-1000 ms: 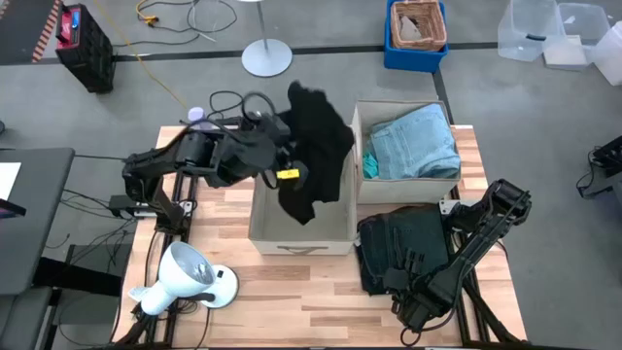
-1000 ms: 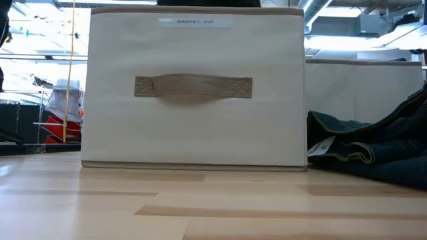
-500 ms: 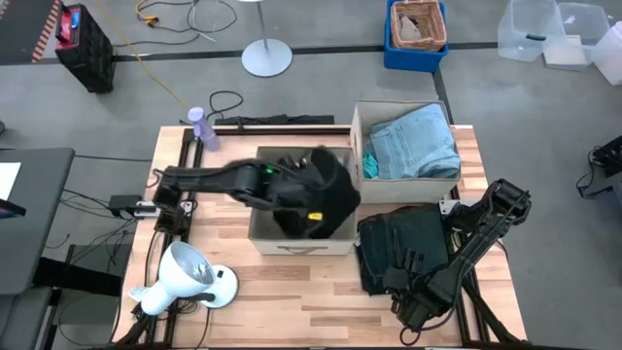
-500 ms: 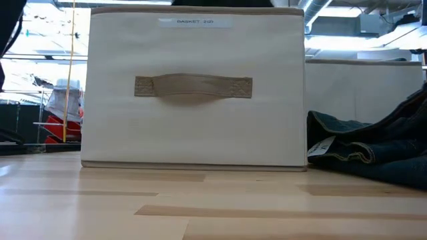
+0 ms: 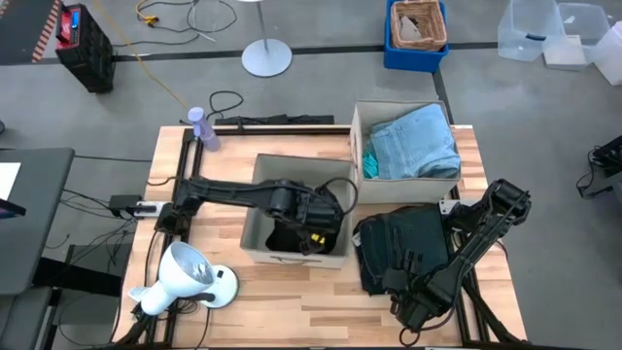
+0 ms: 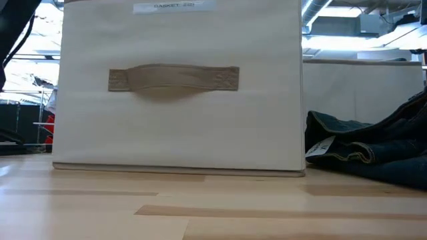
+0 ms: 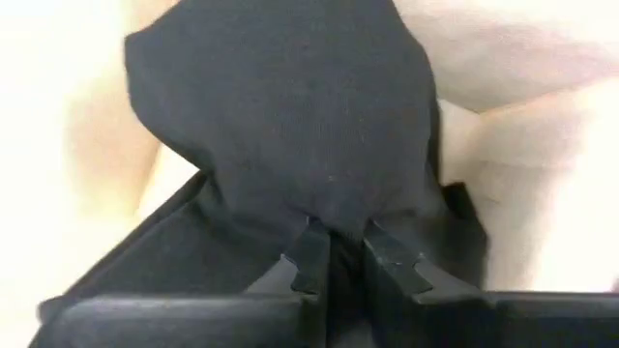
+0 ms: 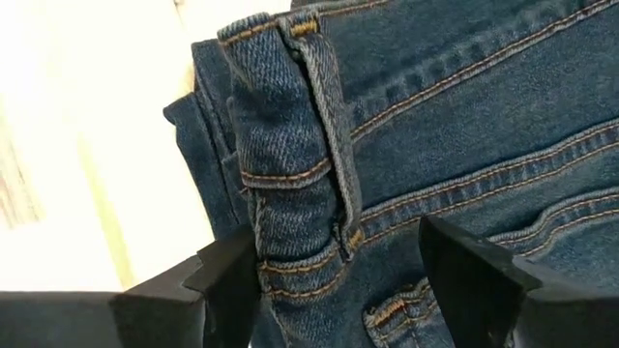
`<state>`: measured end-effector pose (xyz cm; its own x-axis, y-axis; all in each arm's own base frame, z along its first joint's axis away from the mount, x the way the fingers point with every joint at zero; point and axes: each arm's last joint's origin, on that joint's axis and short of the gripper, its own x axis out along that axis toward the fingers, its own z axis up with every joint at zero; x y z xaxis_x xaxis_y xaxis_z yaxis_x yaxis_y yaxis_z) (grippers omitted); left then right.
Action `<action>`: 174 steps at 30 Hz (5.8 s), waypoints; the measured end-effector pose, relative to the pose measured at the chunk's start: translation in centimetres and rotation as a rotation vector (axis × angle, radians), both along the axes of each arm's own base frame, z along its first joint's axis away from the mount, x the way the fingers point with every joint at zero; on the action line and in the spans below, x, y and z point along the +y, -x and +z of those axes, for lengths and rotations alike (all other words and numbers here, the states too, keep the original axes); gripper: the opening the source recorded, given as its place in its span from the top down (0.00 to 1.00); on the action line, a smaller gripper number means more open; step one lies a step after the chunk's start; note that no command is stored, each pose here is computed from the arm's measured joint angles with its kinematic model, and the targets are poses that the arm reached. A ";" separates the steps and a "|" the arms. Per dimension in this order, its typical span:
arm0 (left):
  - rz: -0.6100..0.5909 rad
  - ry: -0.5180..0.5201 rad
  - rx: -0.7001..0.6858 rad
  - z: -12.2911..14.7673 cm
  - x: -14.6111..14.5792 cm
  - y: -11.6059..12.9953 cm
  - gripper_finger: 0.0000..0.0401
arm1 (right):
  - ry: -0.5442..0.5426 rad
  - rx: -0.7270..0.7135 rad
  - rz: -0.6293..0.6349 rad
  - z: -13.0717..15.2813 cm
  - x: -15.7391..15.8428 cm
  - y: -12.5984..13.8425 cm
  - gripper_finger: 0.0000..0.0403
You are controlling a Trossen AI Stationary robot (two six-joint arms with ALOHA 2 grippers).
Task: Sort clothes
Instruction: Put the black shirt in the left brown bin, then put the dark blue jeans in the left brown bin
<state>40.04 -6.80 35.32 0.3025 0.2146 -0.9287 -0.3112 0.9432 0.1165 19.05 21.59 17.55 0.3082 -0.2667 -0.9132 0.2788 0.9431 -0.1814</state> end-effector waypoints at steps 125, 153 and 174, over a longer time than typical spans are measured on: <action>-0.043 -0.164 -0.788 14.9 -5.2 10.6 0.36 | -0.507 -0.383 0.302 22.1 -6.9 6.7 0.93; 0.131 0.017 -0.971 18.9 -2.4 16.4 0.36 | -0.264 -1.353 0.263 31.6 -11.8 4.6 0.93; 0.112 -0.096 -0.930 20.6 1.5 24.3 0.36 | -0.128 -1.629 0.061 31.9 -13.7 -5.4 0.93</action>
<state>15.76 -5.29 55.90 0.8870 0.3499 -0.3012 -0.4062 0.9015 -0.1490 24.45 7.92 49.45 0.9191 -0.1714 0.3549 0.0503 0.9441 0.3257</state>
